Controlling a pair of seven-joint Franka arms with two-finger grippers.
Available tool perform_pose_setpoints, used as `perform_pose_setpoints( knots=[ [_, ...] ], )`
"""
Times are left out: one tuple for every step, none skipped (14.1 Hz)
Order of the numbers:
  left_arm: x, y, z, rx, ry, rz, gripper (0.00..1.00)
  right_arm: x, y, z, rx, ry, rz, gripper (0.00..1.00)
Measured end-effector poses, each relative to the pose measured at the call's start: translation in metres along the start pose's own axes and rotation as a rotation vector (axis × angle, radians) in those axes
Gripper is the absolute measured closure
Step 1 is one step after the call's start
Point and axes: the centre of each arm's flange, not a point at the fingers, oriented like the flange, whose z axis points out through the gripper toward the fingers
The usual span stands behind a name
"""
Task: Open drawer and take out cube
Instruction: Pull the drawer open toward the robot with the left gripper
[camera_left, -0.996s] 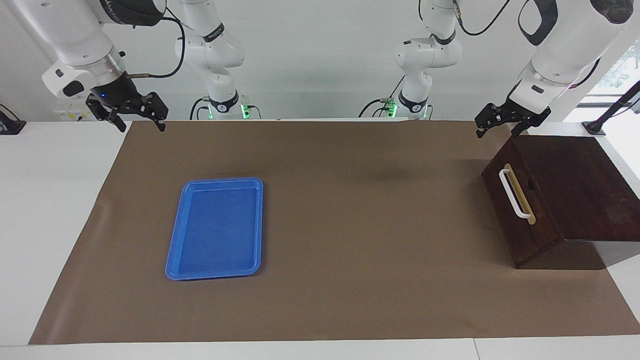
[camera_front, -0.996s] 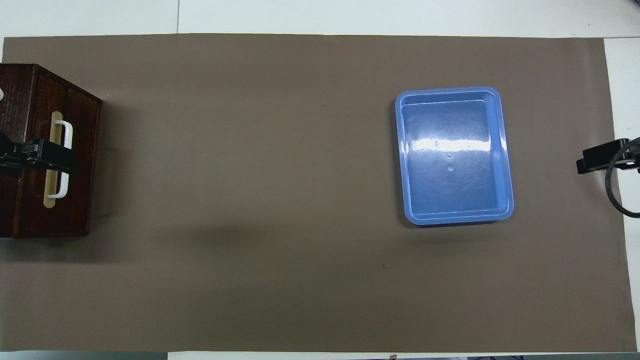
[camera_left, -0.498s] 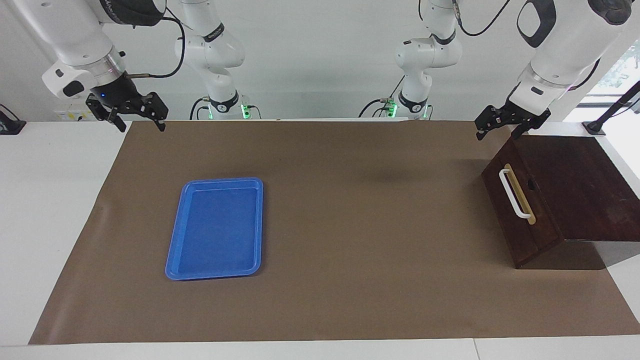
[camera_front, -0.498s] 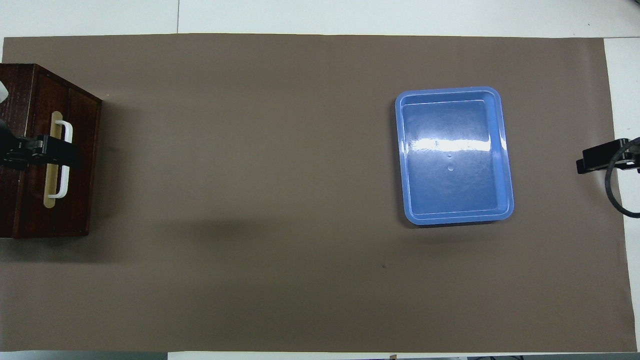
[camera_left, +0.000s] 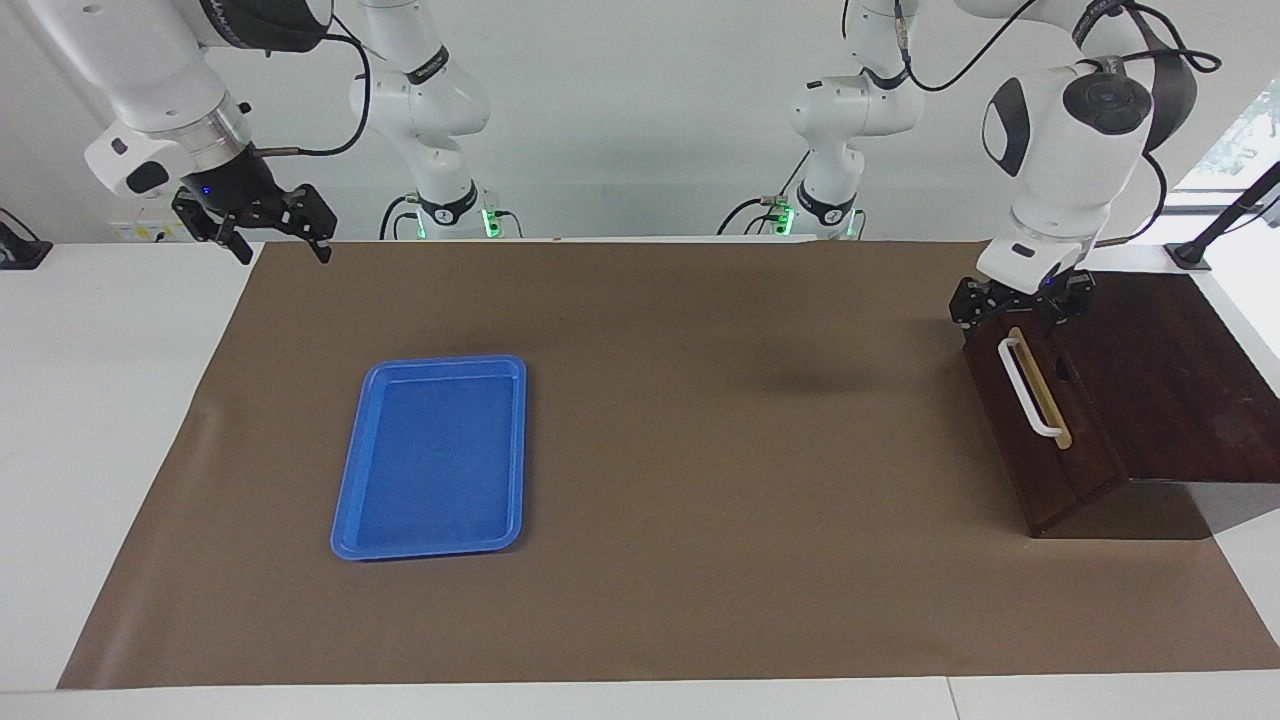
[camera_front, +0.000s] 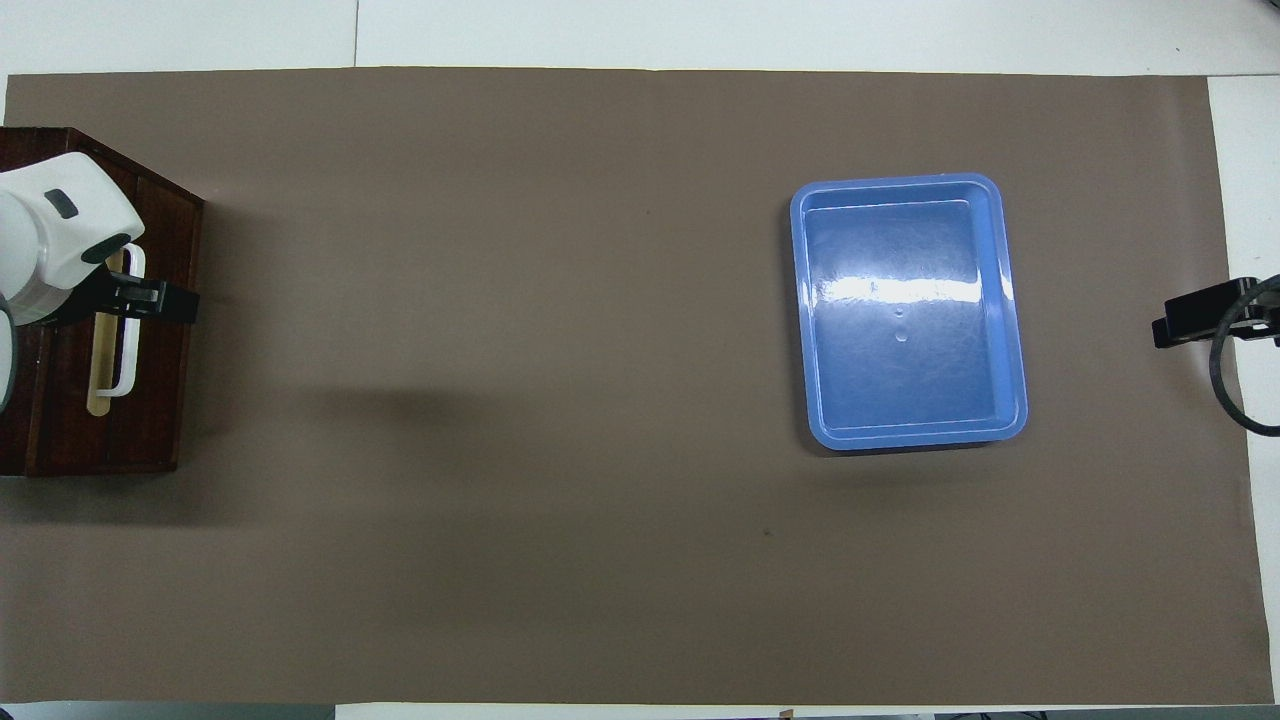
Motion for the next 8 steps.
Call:
perform_pose_setpoints(
  knots=[
    [0.005,0.002,0.017,0.008,-0.006,0.014,0.00,0.000,0.000,0.000,0.000,0.000,0.000,0.00],
    [0.008,0.004,0.034,0.021,-0.011,0.030,0.00,0.000,0.000,0.000,0.000,0.000,0.000,0.00],
    [0.009,0.004,0.051,0.045,-0.017,0.049,0.00,0.000,0.000,0.000,0.000,0.000,0.000,0.00],
    [0.008,0.004,0.066,0.069,-0.022,0.069,0.00,0.000,0.000,0.000,0.000,0.000,0.000,0.00],
    [0.007,0.003,0.079,0.084,-0.023,0.083,0.00,0.000,0.000,0.000,0.000,0.000,0.000,0.00],
    [0.005,0.000,0.089,0.088,-0.020,0.086,0.00,0.000,0.000,0.000,0.000,0.000,0.000,0.00],
    [0.003,-0.002,0.096,0.086,-0.015,0.086,0.00,0.000,0.000,0.000,0.000,0.000,0.000,0.00],
    [0.000,-0.004,0.103,0.083,-0.010,0.088,0.00,0.000,0.000,0.000,0.000,0.000,0.000,0.00]
  ],
)
